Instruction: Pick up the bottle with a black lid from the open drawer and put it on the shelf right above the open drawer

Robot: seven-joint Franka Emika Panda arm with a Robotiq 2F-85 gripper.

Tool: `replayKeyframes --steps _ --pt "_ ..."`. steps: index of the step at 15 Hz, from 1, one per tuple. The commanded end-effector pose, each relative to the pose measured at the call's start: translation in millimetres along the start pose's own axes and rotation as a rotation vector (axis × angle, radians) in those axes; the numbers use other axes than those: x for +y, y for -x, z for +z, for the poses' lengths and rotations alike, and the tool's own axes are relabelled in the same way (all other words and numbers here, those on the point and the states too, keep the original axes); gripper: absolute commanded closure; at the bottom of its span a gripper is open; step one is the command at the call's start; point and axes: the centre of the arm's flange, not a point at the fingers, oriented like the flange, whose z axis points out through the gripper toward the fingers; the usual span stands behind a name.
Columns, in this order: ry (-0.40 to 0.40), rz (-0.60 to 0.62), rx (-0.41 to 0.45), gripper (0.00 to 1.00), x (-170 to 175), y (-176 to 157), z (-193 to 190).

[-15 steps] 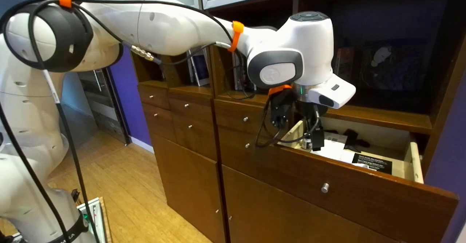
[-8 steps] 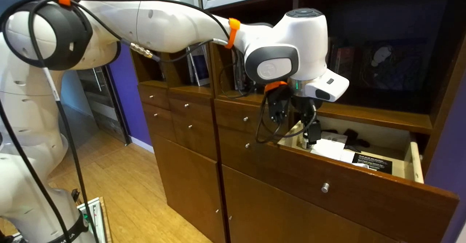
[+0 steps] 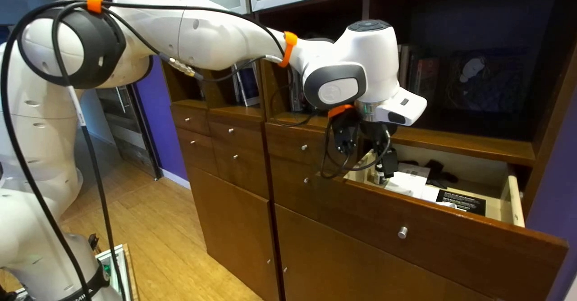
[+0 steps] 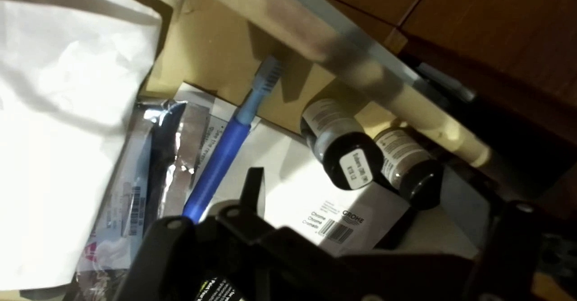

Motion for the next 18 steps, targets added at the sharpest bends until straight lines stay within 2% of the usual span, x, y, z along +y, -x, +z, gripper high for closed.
replayKeyframes --steps 1,11,18 --pt "0.057 0.002 0.003 0.0 4 5 9" --pt "0.105 0.031 -0.02 0.0 28 0 20" --pt "0.135 0.024 -0.025 0.0 30 1 7"
